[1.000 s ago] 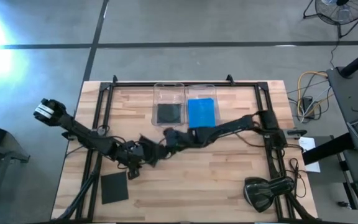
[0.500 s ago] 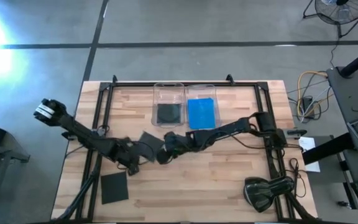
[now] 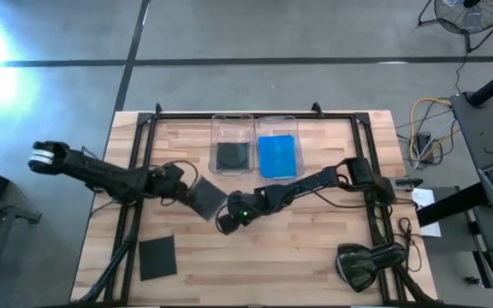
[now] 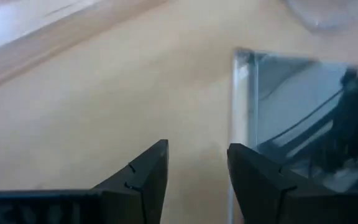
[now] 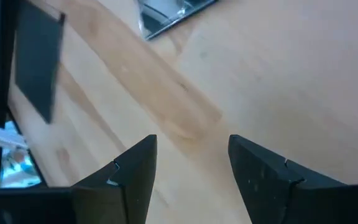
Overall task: Pick & place jewel cases by type
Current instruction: Put the top black CD case into the left transparent bin
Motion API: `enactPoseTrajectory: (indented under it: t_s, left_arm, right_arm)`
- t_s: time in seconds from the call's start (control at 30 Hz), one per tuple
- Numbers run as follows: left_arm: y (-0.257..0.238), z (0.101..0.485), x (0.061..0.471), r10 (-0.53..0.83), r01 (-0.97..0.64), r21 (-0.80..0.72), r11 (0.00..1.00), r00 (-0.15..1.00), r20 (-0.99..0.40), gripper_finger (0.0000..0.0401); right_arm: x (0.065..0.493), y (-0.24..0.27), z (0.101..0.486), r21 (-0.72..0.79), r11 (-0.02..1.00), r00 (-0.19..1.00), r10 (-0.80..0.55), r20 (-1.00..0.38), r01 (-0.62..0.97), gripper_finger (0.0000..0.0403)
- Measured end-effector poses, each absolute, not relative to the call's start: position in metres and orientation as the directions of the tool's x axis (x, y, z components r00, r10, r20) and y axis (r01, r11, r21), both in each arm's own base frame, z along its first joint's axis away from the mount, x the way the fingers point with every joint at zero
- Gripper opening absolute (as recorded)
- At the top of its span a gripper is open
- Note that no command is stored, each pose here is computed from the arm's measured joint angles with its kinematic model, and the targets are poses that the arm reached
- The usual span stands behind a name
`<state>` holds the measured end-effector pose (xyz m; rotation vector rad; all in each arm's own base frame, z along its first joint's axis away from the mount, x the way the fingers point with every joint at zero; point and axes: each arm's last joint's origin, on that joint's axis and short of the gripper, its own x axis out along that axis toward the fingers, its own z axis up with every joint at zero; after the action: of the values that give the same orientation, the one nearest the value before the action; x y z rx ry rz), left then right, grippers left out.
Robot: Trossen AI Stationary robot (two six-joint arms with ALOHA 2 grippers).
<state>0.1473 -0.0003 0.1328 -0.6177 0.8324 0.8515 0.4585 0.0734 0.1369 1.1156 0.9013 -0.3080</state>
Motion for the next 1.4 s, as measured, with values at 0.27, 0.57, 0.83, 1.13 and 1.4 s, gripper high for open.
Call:
enactPoseTrajectory:
  t_s: [0.27,0.57,0.83,1.13,1.4]
  left_arm:
    - [0.013,0.113,0.156,0.298,-0.807,-0.275,0.522,0.475,-0.828,0.0147]
    - [-0.001,0.109,0.163,0.075,-0.726,-0.381,0.572,0.509,-0.857,0.0147]
    - [-0.026,0.11,0.164,-0.068,-0.666,-0.478,0.573,0.542,-0.837,0.0147]
    - [-0.049,0.109,0.157,-0.13,-0.591,-0.46,0.663,0.514,-0.848,0.0147]
    - [-0.057,0.109,0.155,-0.155,-0.559,-0.466,0.686,0.513,-0.844,0.0147]
  right_arm:
    - [0.458,0.068,0.136,0.636,0.428,0.622,0.196,-0.758,0.642,0.0194]
    - [0.455,0.039,0.12,0.618,0.276,0.607,0.135,-0.783,0.736,0.0194]
    - [0.459,0.037,0.115,0.633,0.248,0.621,0.133,-0.772,0.734,0.0194]
    - [0.466,0.036,0.13,0.655,0.373,0.665,0.122,-0.737,0.657,0.0194]
    - [0.485,0.036,0.173,0.74,0.479,0.795,0.13,-0.592,0.473,0.0194]
